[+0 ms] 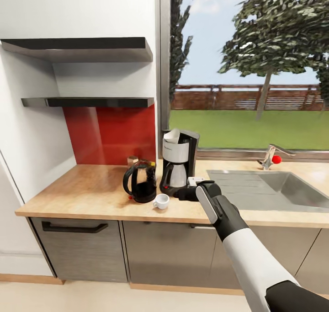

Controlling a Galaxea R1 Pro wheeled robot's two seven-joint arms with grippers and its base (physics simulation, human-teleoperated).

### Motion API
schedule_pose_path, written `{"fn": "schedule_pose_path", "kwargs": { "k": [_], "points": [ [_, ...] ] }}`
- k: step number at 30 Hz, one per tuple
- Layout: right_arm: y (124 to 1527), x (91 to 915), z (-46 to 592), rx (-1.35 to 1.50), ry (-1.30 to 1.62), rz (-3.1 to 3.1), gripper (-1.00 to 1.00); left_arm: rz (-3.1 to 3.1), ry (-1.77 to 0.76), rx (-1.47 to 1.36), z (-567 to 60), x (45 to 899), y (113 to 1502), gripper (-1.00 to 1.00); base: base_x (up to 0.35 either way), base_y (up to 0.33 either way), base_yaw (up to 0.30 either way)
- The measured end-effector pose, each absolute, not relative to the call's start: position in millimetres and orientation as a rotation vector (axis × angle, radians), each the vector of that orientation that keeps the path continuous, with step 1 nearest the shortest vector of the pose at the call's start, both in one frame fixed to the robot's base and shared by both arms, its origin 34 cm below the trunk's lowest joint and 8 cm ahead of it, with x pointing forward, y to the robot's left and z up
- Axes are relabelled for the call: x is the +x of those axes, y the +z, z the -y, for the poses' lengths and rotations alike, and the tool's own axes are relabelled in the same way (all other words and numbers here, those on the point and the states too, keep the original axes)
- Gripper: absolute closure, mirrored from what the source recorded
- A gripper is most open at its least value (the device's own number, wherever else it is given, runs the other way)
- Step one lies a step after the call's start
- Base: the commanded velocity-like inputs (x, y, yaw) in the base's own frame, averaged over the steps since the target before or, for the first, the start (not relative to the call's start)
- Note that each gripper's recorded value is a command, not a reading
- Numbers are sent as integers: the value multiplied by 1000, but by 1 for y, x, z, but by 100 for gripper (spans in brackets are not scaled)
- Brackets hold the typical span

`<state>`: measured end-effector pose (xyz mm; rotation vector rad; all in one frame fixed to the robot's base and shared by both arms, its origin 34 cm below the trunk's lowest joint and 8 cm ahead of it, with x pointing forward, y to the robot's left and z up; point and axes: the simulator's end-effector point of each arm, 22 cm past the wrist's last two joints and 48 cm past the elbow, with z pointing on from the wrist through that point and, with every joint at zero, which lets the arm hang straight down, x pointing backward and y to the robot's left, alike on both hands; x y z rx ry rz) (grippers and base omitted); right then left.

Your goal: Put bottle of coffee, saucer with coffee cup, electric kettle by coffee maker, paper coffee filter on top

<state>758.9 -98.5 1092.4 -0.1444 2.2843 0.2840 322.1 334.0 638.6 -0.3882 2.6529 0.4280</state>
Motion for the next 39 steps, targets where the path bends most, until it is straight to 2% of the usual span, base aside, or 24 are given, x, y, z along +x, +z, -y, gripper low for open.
{"fn": "schedule_pose_path", "kwargs": {
  "k": [11,15,29,39],
  "points": [
    [1090,759,100,-141,286,-2289,-100,-2655,428,-388,-334,321,638,-100,221,56,-48],
    [1089,759,100,-141,286,-2291,-100,-2657,429,-388,-334,321,638,-100,48,53,-36],
    [1079,758,102,-137,283,-2311,-100,-2661,431,-387,-334,319,637,-100,52,266,-44],
    [1075,758,102,-136,283,-2319,-100,-2663,431,-387,-334,319,637,-100,46,44,-16]
  ]
}}
